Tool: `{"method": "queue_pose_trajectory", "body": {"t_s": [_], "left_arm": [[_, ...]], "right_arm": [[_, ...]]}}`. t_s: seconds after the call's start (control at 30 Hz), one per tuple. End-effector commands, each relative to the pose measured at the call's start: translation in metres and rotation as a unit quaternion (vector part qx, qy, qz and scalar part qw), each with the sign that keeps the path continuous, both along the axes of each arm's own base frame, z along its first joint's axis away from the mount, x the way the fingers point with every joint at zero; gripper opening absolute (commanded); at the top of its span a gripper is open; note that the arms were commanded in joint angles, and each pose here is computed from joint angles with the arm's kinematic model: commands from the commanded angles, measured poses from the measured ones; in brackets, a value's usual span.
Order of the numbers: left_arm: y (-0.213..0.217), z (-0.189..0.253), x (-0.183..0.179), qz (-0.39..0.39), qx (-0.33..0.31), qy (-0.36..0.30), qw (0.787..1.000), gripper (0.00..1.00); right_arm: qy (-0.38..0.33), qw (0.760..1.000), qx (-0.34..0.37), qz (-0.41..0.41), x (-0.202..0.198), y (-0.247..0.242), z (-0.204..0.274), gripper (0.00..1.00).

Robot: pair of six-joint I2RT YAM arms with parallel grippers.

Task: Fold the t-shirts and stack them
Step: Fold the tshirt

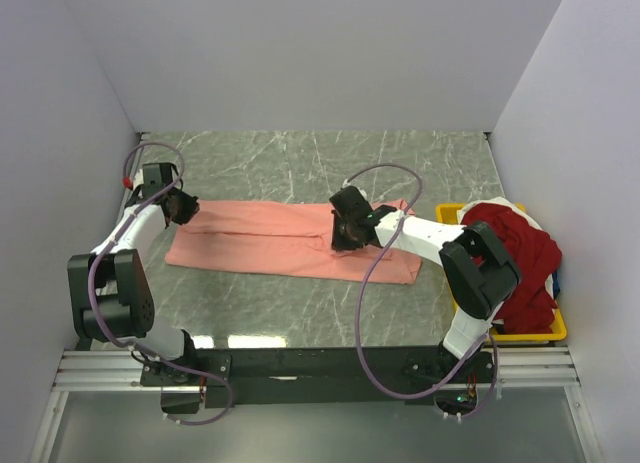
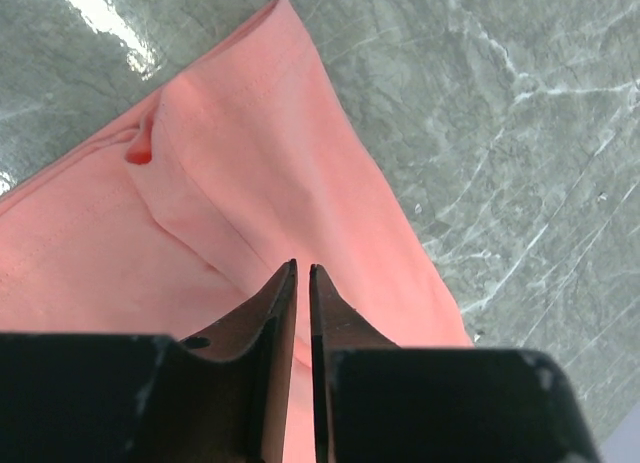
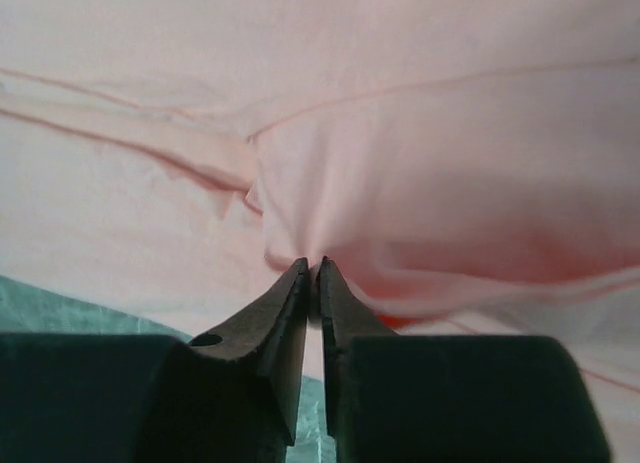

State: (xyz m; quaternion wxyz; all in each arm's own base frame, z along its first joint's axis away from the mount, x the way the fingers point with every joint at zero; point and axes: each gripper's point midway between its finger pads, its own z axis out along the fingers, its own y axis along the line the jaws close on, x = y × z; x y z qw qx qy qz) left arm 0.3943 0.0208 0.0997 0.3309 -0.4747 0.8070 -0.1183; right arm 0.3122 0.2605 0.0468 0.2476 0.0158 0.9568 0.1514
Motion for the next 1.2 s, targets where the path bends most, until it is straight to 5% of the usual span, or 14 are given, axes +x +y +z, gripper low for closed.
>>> {"method": "queue_pose_trajectory", "body": {"t_s": [0.0, 0.17, 0.47, 0.83, 1.17], "left_arm": [[-0.008, 0.016, -0.001, -0.026, -0.001, -0.030, 0.999, 0.17], [-0.035, 0.021, -0.003, -0.075, -0.002, -0.043, 0.996, 0.28], [-0.131, 0.025, -0.004, -0.223, 0.021, -0.048, 0.973, 0.34], [-0.250, 0.000, -0.024, -0.372, 0.022, -0.016, 0.928, 0.35], [-0.337, -0.032, -0.058, -0.468, 0.037, 0.016, 0.883, 0.33]], "right_arm": [[-0.025, 0.999, 0.017, -0.011, -0.002, 0.013, 0.011, 0.20], [-0.032, 0.999, 0.025, -0.002, -0.012, 0.020, 0.015, 0.39], [-0.075, 0.997, 0.028, -0.018, -0.028, -0.008, 0.051, 0.49], [-0.034, 0.991, 0.000, -0.132, -0.009, -0.098, 0.028, 0.52], [0.030, 0.983, 0.017, -0.180, 0.001, -0.130, -0.023, 0.52]]}}
